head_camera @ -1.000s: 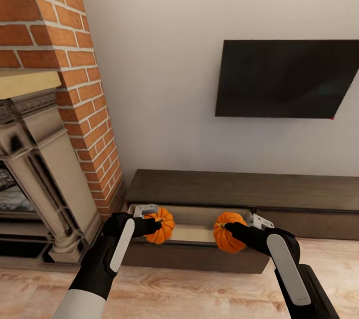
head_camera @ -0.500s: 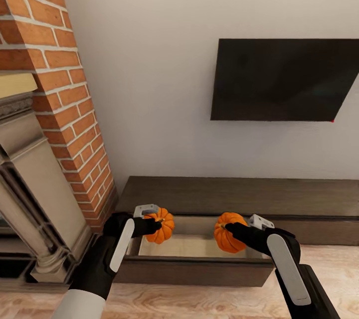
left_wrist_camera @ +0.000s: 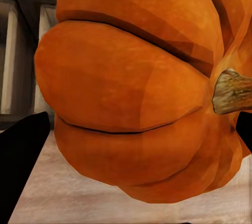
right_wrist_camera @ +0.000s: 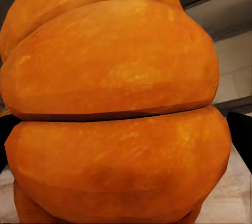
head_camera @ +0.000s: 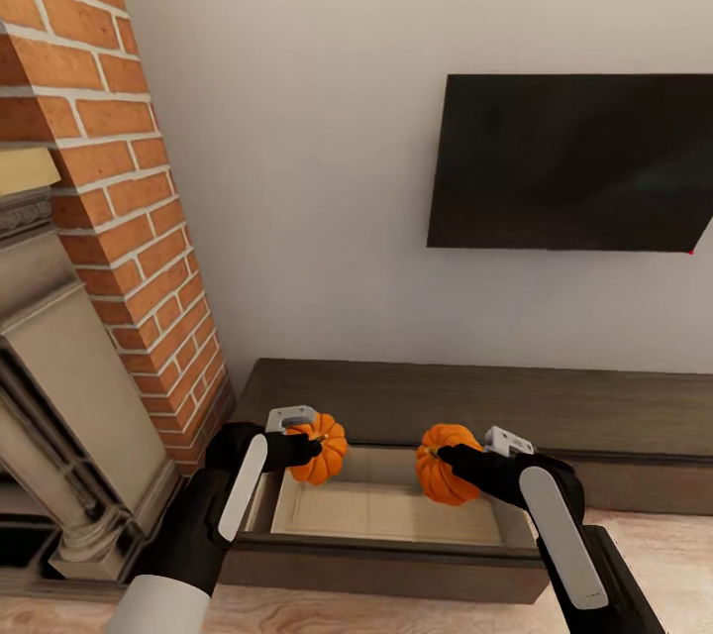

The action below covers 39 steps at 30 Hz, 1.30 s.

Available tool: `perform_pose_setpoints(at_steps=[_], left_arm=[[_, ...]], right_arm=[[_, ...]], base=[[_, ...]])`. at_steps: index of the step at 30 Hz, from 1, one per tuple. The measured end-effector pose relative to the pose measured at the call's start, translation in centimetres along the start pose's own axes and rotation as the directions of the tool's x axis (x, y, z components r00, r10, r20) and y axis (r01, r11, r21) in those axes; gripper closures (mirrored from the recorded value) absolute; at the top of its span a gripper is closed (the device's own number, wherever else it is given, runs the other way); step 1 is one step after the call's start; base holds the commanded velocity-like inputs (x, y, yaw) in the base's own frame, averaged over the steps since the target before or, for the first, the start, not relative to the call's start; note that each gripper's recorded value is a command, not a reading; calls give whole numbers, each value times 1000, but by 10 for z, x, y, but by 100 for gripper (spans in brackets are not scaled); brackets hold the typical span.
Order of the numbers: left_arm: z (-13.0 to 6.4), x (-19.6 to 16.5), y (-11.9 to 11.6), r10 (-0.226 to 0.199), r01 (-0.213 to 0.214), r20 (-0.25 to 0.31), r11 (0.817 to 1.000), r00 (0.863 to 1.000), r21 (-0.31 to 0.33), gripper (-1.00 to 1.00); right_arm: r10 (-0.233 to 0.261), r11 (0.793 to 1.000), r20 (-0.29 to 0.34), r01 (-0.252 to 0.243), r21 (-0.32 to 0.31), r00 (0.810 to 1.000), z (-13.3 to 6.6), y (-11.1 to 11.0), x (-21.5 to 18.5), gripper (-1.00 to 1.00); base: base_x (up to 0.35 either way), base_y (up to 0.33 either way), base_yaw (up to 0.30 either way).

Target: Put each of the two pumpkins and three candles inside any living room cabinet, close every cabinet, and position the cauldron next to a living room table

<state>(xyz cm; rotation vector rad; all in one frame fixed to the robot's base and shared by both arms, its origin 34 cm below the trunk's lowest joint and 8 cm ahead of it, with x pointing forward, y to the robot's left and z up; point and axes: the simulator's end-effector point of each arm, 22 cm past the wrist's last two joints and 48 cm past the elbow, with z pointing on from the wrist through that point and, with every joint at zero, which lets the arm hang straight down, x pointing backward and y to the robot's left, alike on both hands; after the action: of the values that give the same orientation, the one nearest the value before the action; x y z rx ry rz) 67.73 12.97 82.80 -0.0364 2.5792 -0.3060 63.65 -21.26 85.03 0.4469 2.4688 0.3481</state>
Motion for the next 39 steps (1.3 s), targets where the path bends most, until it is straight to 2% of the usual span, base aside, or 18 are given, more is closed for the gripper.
perform_pose_setpoints(at_steps=[2,5,6,7,8,10,12,14,17,21,23,27,39], left_arm=[[0,0,1,3,-3,1,1000,1000,-5,100],[0,0,1,3,-2,1,1000,1000,-6,100],[0,0,2,3,-3,1,1000,1000,-7,100],[0,-1,1,3,-3,3,1000,1000,-7,100],[1,-2,1,2,-2,8,1000,1000,-6,100],[7,3,-2,5,-5,7,1000,1000,-6,100],[19,15,-8,13,-13,-7,1000,1000,-6,100],[27,23,-4,23,-24,-14,999,1000,-37,100],[31,27,9,27,-29,-18,994,999,-104,100],[32,21,11,16,-13,17,992,1000,-128,100],[34,21,11,11,-8,22,991,1000,-130,100],[41,30,15,9,-10,-2,990,1000,-143,100],[43,31,13,8,-9,-2,990,1000,-139,100]], right_arm=[[-1,1000,5,2,-27,1000,2,17,4,100],[-18,998,25,20,-68,1000,10,64,-10,100],[-47,998,11,47,-45,999,16,73,-7,100],[-96,995,-17,96,7,995,28,75,4,100],[-113,993,-35,114,27,993,34,77,11,100],[-147,986,-46,150,72,988,40,73,16,100],[-151,984,-53,155,83,987,43,73,19,100],[-155,983,-56,159,90,986,44,72,19,100],[-149,983,-61,154,100,987,48,70,22,100],[-113,983,-57,120,140,992,63,61,24,100],[-110,982,-57,117,147,992,66,60,24,100],[-113,980,-52,120,159,992,67,55,20,100],[-121,980,-56,128,155,991,65,56,19,100]], base=[[20,-17,13],[7,-6,4],[2,-2,1],[1,-1,1],[0,0,0],[0,0,0],[0,0,0],[0,0,0],[0,0,0],[0,0,0],[0,0,0],[0,0,-6],[9,-30,-64]])
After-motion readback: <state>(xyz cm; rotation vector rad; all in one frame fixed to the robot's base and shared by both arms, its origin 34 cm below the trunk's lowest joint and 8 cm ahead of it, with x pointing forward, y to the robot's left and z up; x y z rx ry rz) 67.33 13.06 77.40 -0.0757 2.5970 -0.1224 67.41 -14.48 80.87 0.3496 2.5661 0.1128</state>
